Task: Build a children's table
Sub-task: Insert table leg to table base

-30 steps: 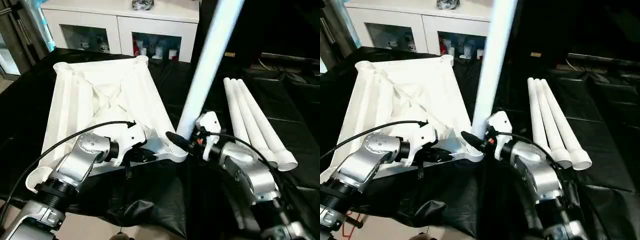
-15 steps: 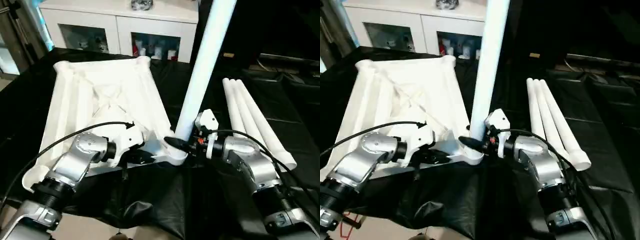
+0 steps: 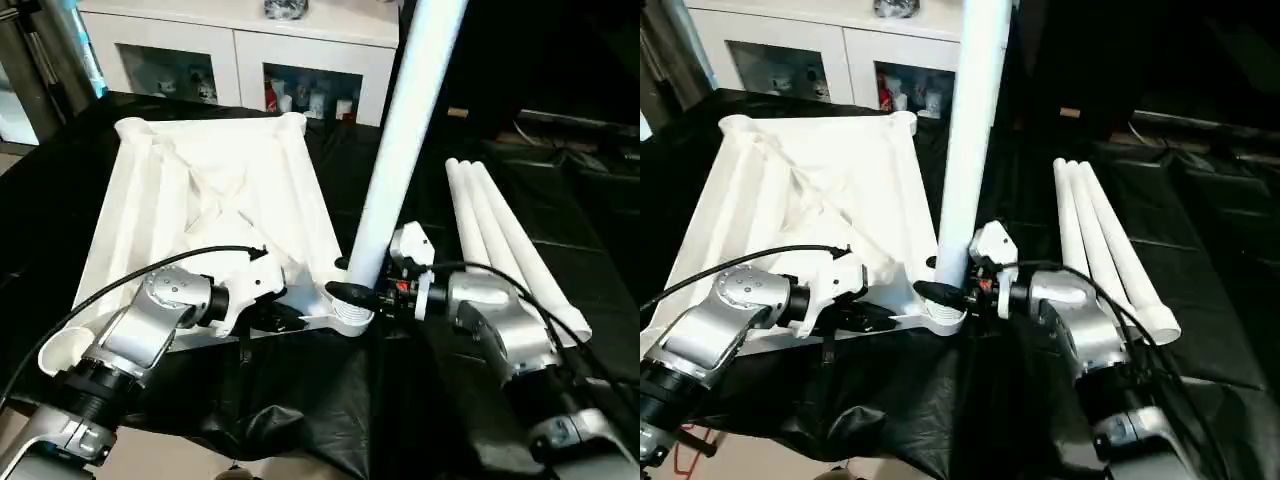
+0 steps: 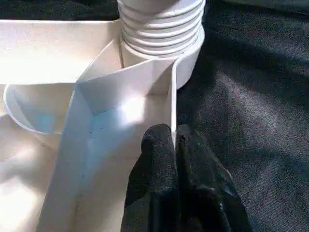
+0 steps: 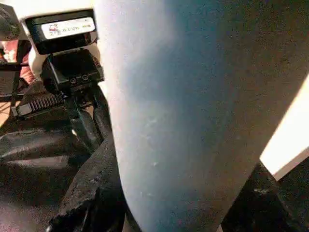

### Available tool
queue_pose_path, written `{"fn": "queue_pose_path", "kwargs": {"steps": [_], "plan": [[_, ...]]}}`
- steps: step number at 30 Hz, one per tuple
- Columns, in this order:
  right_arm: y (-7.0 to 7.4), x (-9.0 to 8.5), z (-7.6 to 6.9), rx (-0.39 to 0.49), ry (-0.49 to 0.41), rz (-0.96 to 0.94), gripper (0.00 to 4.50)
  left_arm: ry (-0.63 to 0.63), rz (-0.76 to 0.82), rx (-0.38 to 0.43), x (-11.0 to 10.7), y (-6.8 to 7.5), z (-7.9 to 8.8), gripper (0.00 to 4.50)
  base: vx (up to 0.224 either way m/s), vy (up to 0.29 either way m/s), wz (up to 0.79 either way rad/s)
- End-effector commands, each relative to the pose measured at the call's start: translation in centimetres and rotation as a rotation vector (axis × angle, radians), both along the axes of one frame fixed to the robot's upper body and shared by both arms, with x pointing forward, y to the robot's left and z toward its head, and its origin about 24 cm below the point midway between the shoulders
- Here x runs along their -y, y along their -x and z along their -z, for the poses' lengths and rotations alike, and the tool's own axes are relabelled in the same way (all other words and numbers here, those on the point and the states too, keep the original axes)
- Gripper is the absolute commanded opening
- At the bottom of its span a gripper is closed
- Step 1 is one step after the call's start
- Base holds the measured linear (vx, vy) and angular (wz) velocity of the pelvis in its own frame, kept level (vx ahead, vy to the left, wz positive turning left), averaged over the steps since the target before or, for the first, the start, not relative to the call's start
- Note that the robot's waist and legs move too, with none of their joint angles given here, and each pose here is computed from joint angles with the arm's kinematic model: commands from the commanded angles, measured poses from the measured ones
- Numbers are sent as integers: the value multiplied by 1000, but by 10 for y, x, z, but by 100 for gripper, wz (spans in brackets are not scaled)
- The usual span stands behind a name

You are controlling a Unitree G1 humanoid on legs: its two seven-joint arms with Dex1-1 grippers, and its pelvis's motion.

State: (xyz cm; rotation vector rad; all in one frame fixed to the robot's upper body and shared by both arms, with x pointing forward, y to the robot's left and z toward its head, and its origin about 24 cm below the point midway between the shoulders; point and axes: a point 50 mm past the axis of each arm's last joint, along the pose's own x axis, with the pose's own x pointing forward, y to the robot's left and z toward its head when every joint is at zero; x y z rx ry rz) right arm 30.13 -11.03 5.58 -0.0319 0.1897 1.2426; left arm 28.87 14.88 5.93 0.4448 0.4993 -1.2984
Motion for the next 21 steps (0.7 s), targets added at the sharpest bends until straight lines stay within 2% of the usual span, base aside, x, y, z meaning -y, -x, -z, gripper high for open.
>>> {"fn": "queue_pose_path", "kwargs": {"steps": [1,9,14,17,18,20,21], "plan": [[18,-5,32,-140,55,-45,191,48,5,100,7,-7,-22,0,0,0,0],[20,-5,33,-111,71,-62,191,43,-8,100,7,-7,-20,0,0,0,0],[16,-3,35,-102,80,-3,191,44,-17,98,8,-8,-19,0,0,0,0],[4,-1,40,-93,119,134,191,46,-40,100,9,-10,-20,0,0,0,0],[-4,0,43,-82,140,239,191,45,-71,101,11,-13,-19,0,0,0,0],[-9,1,44,-87,141,303,191,39,-100,105,13,-17,-19,0,0,0,0],[-16,0,46,-112,135,399,191,28,-154,115,18,-24,-18,0,0,0,0]]}}
